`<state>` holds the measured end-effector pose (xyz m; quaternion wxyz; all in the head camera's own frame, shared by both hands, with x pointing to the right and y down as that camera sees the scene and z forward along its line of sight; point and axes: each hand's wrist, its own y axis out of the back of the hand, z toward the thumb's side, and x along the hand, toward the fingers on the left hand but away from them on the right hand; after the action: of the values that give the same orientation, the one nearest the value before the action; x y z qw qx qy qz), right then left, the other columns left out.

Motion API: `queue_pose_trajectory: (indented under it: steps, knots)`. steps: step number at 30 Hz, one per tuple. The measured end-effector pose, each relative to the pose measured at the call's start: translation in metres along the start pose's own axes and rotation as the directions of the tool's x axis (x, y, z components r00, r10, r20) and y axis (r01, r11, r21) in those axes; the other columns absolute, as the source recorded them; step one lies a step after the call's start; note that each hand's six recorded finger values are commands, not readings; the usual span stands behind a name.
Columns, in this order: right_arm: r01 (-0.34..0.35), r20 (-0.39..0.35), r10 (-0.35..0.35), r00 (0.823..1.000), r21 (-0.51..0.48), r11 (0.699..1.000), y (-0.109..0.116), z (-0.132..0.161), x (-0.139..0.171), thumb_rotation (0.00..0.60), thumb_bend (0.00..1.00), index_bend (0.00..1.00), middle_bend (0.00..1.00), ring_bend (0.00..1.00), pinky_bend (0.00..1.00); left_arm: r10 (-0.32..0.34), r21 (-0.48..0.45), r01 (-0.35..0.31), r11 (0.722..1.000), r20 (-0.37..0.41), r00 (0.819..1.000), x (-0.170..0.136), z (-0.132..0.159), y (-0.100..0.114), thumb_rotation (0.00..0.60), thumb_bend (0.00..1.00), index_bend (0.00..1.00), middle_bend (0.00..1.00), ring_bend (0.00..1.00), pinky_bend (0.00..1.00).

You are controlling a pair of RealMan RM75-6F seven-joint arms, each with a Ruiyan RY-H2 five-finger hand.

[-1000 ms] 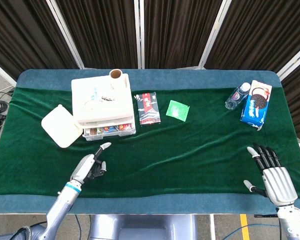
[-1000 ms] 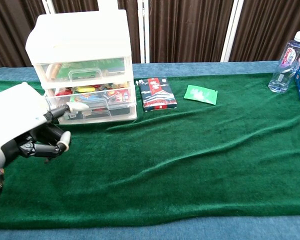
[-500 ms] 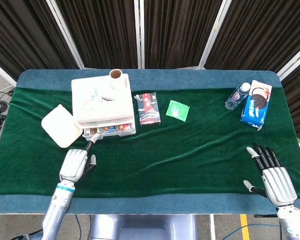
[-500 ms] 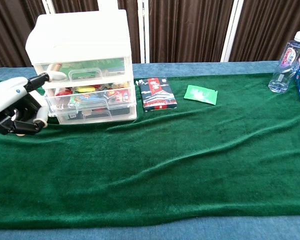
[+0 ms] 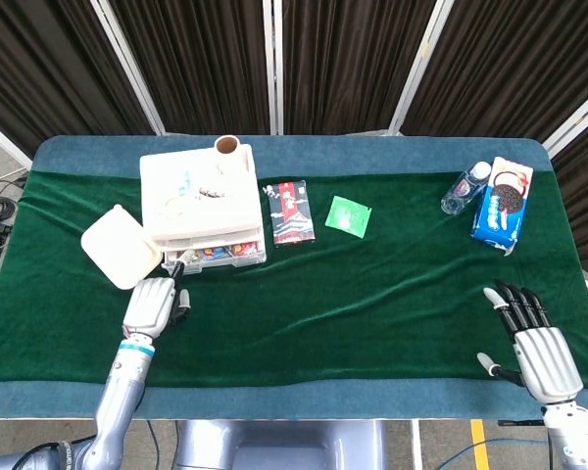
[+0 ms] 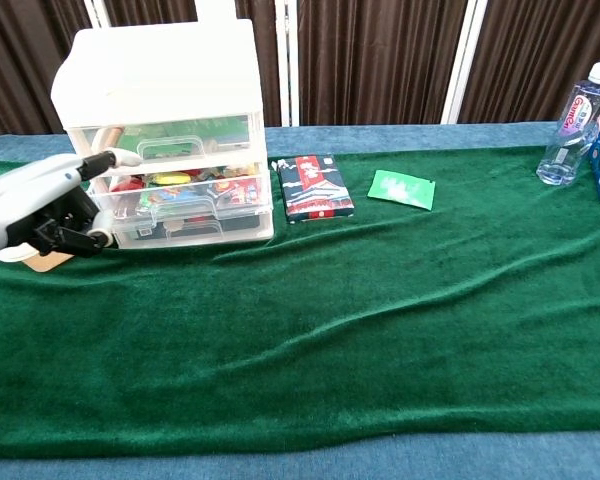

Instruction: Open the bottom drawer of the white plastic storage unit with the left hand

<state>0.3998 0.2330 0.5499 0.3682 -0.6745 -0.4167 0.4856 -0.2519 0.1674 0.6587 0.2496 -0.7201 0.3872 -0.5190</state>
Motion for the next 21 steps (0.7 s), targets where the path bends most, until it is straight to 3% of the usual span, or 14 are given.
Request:
queue_pose_trajectory:
  steps: [14,21]
  knots:
    - [0.001,0.0,-0.001,1.0,-0.004,1.0,0.001,-0.001,0.0,0.6,0.09,0.03,0.0,0.0,0.0,-0.061,-0.029,0.06,0.998,-0.032,0.998,0.018,0.005,-0.016,0.6,0.76,0.05,0.86,0.76,0.72]
    - [0.002,0.0,-0.002,1.0,-0.005,1.0,0.002,-0.001,0.0,0.6,0.09,0.03,0.0,0.0,0.0,-0.067,-0.061,0.066,0.996,-0.021,0.998,0.016,0.011,-0.016,0.6,0.76,0.22,0.86,0.76,0.72]
